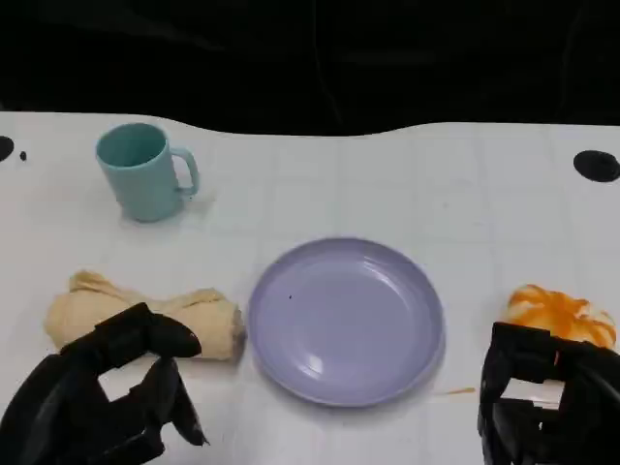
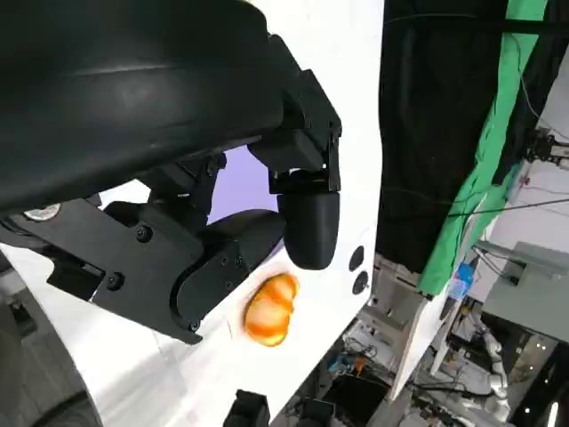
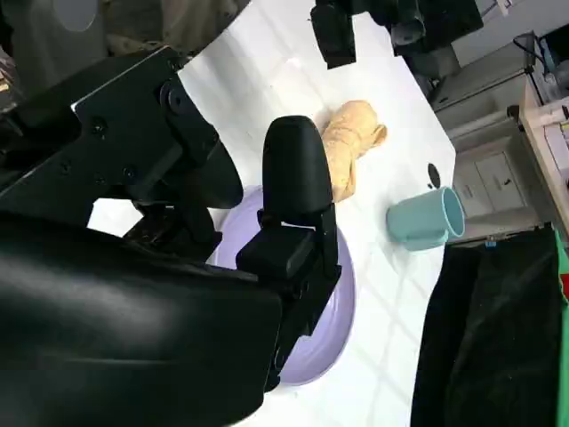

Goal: Grasp the towel on the left side of the plate with the left hand and place it into the plate.

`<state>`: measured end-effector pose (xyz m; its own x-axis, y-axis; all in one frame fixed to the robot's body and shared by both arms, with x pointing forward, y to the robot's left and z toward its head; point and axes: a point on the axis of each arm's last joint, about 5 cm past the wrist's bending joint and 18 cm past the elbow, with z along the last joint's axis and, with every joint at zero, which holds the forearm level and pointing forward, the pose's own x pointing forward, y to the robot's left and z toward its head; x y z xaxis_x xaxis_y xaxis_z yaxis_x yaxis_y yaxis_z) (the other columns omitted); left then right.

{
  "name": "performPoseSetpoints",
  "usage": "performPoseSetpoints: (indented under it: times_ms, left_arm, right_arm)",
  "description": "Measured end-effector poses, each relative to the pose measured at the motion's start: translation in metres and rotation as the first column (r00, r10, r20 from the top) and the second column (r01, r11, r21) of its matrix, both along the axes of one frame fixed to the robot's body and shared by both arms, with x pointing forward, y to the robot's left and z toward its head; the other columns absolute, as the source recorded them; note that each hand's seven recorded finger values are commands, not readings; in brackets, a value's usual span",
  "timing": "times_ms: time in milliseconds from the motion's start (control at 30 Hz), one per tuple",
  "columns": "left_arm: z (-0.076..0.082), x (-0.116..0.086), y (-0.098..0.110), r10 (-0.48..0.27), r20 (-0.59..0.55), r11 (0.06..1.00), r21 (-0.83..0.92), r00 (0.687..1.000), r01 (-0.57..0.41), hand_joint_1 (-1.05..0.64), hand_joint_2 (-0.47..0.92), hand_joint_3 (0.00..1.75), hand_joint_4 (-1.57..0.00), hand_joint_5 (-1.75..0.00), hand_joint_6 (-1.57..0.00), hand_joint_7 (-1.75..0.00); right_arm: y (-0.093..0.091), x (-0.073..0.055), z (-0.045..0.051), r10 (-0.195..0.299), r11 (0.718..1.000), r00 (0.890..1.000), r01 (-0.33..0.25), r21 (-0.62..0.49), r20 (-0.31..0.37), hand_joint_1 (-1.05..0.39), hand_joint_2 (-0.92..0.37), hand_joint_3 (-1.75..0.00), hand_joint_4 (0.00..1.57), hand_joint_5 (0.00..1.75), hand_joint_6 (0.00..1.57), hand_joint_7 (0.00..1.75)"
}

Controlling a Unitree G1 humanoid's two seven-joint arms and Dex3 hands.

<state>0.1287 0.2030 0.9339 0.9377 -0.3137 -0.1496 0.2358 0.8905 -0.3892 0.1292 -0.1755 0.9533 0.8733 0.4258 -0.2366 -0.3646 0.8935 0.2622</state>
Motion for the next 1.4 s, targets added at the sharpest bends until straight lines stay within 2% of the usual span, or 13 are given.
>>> performPoseSetpoints:
  times_ms: [267, 333, 433, 500, 533, 600, 667, 767, 933, 1067, 1233, 1400]
  left_arm:
    - [0.0, 0.0, 0.0, 0.001, 0.0, 1.0, 0.004, 1.0, -0.001, -0.17, 0.59, 1.06, -0.75, -1.74, -0.74, -1.53]
    - [0.0, 0.0, 0.0, 0.002, 0.0, 1.0, 0.004, 1.0, -0.002, -0.17, 0.59, 1.04, -0.77, -1.68, -0.76, -1.47]
    - [0.0, 0.0, 0.001, 0.008, 0.0, 1.0, 0.003, 1.0, -0.008, -0.16, 0.62, 0.98, -0.77, -1.47, -0.78, -1.19]
    - [0.0, 0.0, 0.003, 0.019, 0.002, 1.0, 0.008, 1.0, -0.019, -0.17, 0.58, 0.93, -0.78, -1.25, -0.86, -0.82]
    - [0.0, 0.0, 0.004, 0.028, 0.006, 0.999, 0.014, 1.0, -0.028, -0.17, 0.58, 0.9, -0.78, -1.18, -0.89, -0.7]
    - [0.001, 0.0, 0.005, 0.059, 0.017, 0.997, 0.051, 0.998, -0.06, -0.22, 0.69, 0.6, -0.7, -0.93, -0.86, -0.34]
    - [0.002, 0.0, 0.006, 0.096, 0.033, 0.988, 0.116, 0.995, -0.1, -0.25, 0.83, 0.34, -0.63, -0.78, -0.81, -0.13]
    - [0.007, 0.001, 0.007, 0.113, 0.12, 0.959, 0.248, 0.986, -0.14, -0.27, 0.91, 0.19, -0.55, -0.65, -0.72, -0.02]
    - [0.017, 0.003, 0.007, 0.066, 0.285, 0.878, 0.439, 0.956, -0.191, -0.33, 0.92, 0.19, -0.48, -0.5, -0.55, 0.0]
    - [0.027, 0.007, 0.008, -0.017, 0.384, 0.77, 0.594, 0.923, -0.233, -0.38, 0.92, 0.14, -0.46, -0.38, -0.46, 0.0]
    - [0.04, 0.018, 0.008, -0.161, 0.418, 0.506, 0.813, 0.894, -0.288, -0.51, 0.92, 0.11, -0.34, -0.3, -0.34, 0.0]
    - [0.049, 0.034, 0.0, -0.286, 0.389, 0.242, 0.914, 0.876, -0.326, -0.56, 0.92, 0.05, -0.29, -0.25, -0.31, 0.0]
  right_arm:
    - [0.0, 0.0, -0.0001, 0.0, 1.0, 1.0, 0.0, -0.01, 0.003, -0.01, -0.47, -1.45, 0.86, 1.75, 0.75, 1.61]
    - [0.0, 0.0, -0.0001, -0.002, 1.0, 1.0, 0.002, -0.016, 0.004, -0.01, -0.47, -1.45, 0.86, 1.75, 0.75, 1.61]
    - [0.001, 0.0, 0.0006, 0.003, 1.0, 1.0, -0.002, -0.018, 0.008, -0.01, -0.47, -1.46, 0.86, 1.75, 0.74, 1.6]
    - [0.002, 0.0, 0.0007, 0.006, 1.0, 1.0, -0.006, -0.022, 0.012, -0.01, -0.47, -1.46, 0.86, 1.75, 0.74, 1.6]
    - [0.003, -0.001, 0.0007, 0.009, 1.0, 1.0, -0.009, -0.027, 0.013, -0.01, -0.47, -1.46, 0.86, 1.75, 0.74, 1.6]
    - [0.005, -0.001, 0.0008, 0.016, 1.0, 1.0, -0.016, -0.028, 0.014, -0.01, -0.48, -1.46, 0.86, 1.75, 0.73, 1.6]
    - [0.006, -0.002, 0.0011, 0.021, 0.999, 1.0, -0.02, -0.025, 0.015, -0.01, -0.48, -1.46, 0.86, 1.75, 0.73, 1.6]
    - [0.007, -0.003, 0.0023, 0.019, 1.0, 1.0, -0.019, -0.022, 0.021, 0.01, -0.48, -1.46, 0.87, 1.75, 0.74, 1.6]
    - [0.008, -0.003, 0.0033, 0.008, 1.0, 1.0, -0.008, -0.016, 0.024, 0.02, -0.5, -1.46, 0.88, 1.75, 0.75, 1.59]
    - [0.008, -0.003, 0.0037, 0.005, 1.0, 1.0, -0.004, -0.021, 0.018, 0.0, -0.48, -1.45, 0.87, 1.75, 0.74, 1.59]
    - [0.008, -0.003, 0.0044, 0.008, 1.0, 1.0, -0.008, -0.022, 0.016, 0.01, -0.49, -1.45, 0.86, 1.75, 0.74, 1.59]
    - [0.007, -0.003, 0.0043, 0.008, 1.0, 1.0, -0.008, -0.024, 0.014, 0.01, -0.5, -1.44, 0.86, 1.75, 0.73, 1.6]
